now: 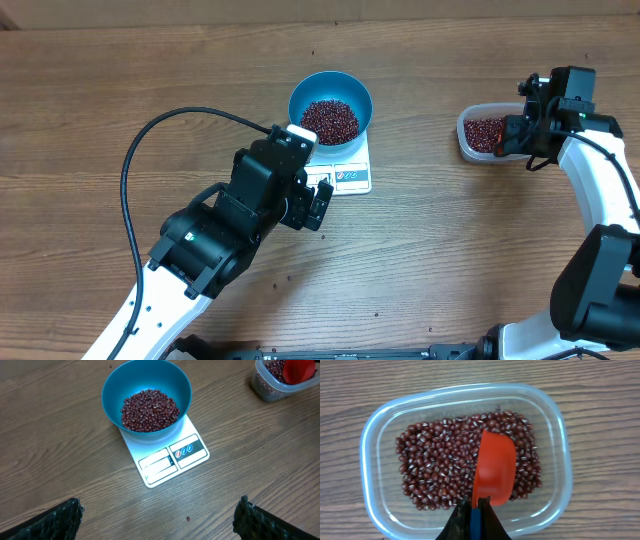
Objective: Scoop item into bowl and weigh 150g on scale
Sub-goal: 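Dig the red scoop into the beans in the tub with the right gripper, then lift the filled scoop up out of the tub, then carry the filled scoop left over the blue bowl, then tilt the scoop to pour the fifth load into the bowl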
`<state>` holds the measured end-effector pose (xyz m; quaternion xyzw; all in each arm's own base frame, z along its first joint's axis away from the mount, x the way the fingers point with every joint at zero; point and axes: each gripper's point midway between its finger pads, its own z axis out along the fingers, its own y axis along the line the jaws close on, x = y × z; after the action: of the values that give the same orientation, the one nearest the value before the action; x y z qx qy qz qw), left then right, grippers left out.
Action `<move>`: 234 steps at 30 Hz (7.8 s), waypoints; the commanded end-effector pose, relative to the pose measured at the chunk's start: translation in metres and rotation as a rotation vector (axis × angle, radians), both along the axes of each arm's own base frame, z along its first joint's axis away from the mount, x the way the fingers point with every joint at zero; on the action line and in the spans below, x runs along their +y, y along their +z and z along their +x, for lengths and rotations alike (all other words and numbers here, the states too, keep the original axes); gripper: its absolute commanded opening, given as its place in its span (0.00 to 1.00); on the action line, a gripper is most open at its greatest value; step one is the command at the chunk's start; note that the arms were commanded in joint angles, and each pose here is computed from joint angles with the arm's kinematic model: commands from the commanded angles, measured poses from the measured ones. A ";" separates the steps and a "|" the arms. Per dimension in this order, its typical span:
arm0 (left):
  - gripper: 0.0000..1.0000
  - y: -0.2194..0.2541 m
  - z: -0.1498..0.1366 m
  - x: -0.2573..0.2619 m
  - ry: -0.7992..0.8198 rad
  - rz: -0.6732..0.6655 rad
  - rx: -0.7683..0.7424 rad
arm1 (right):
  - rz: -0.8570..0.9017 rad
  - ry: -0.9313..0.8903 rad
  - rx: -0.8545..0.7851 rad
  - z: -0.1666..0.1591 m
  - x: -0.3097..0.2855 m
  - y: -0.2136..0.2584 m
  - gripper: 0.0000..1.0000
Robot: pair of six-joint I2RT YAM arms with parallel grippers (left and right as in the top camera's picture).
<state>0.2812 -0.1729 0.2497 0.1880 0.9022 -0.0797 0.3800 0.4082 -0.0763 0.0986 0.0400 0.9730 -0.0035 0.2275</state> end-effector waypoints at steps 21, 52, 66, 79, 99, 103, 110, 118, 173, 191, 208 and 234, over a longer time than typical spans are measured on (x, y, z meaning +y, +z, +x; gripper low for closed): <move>0.99 0.008 0.000 0.003 0.014 -0.016 -0.020 | 0.123 0.134 -0.041 0.007 0.031 0.004 0.04; 1.00 0.008 0.000 0.003 0.014 -0.016 -0.020 | 0.282 0.309 -0.059 -0.002 0.068 0.011 0.04; 0.99 0.008 0.000 0.003 0.014 -0.016 -0.020 | 0.288 0.306 -0.087 0.004 0.068 0.014 0.04; 0.99 0.008 0.000 0.003 0.014 -0.016 -0.020 | 0.342 0.239 -0.105 0.008 0.055 0.015 0.04; 1.00 0.008 0.000 0.003 0.014 -0.016 -0.020 | 0.526 0.094 -0.077 0.005 0.027 -0.006 0.04; 1.00 0.008 0.000 0.003 0.014 -0.016 -0.020 | 0.590 0.051 -0.098 0.003 0.017 0.000 0.04; 1.00 0.008 0.000 0.003 0.014 -0.016 -0.020 | 0.707 0.037 -0.149 -0.003 0.006 0.014 0.04; 1.00 0.008 0.000 0.003 0.014 -0.016 -0.020 | 0.830 0.054 -0.212 -0.006 0.004 0.032 0.04; 1.00 0.008 0.000 0.003 0.014 -0.016 -0.020 | 1.143 0.383 -0.181 0.018 0.153 0.089 0.04; 1.00 0.008 0.000 0.003 0.014 -0.016 -0.020 | 0.917 0.554 -0.313 0.047 0.250 0.092 0.04; 1.00 0.008 0.000 0.003 0.014 -0.016 -0.020 | 0.483 0.877 -0.533 0.054 0.272 0.075 0.04; 1.00 0.008 0.000 0.003 0.014 -0.016 -0.020 | 0.381 1.010 -0.552 0.046 0.272 0.065 0.04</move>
<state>0.2811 -0.1730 0.2496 0.1881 0.9023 -0.0798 0.3797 0.4540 0.1940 0.1657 -0.3843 0.7608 0.2903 0.4350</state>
